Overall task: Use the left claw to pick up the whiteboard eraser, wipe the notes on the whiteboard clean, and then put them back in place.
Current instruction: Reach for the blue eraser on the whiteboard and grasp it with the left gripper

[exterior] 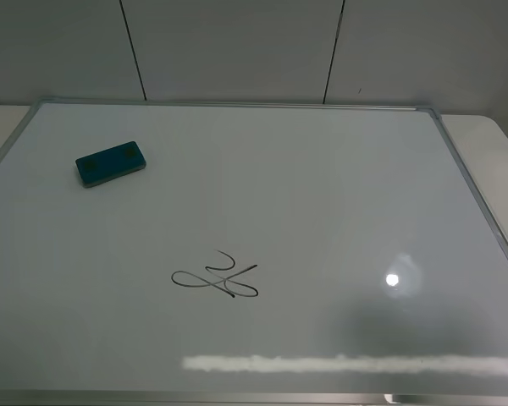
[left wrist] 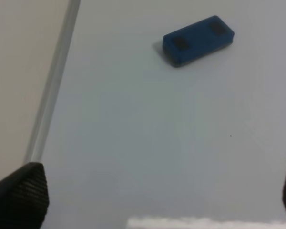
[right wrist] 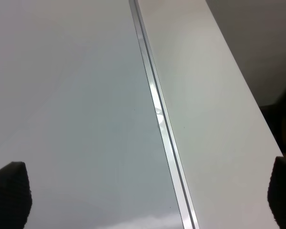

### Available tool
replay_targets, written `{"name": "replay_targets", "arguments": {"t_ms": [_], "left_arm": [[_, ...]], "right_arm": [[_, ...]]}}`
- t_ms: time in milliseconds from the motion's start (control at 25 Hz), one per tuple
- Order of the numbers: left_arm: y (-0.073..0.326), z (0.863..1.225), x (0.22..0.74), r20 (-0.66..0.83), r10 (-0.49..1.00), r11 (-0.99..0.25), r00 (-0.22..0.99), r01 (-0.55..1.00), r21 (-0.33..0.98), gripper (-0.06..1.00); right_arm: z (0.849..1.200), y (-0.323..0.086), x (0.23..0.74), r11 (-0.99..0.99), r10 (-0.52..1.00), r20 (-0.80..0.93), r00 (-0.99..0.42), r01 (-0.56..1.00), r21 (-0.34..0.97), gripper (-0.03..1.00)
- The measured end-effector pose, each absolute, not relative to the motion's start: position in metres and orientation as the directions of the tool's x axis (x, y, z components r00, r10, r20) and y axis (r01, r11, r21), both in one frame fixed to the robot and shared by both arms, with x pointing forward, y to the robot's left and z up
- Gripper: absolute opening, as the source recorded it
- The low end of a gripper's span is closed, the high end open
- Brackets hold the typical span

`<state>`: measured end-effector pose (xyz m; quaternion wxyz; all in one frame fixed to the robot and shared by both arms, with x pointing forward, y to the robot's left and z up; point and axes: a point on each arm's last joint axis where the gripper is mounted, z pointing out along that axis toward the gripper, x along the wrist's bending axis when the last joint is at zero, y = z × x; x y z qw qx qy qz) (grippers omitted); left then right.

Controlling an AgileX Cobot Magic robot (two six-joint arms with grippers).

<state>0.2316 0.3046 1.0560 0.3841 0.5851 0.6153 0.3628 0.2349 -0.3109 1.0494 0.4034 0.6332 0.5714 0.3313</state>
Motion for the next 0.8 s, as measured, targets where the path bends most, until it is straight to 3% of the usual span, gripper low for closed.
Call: {"name": "replay_targets", "arguments": {"t_ms": [800], "left_arm": [[0.3046, 1.0560, 0.2316, -0.048, 0.999, 0.052, -0.020, 0.441, 0.896, 0.99]], "right_arm": [[1.0494, -0.3109, 0.2349, -0.022, 0.991, -0.041, 0.127, 0.456, 0.890, 0.99]]}}
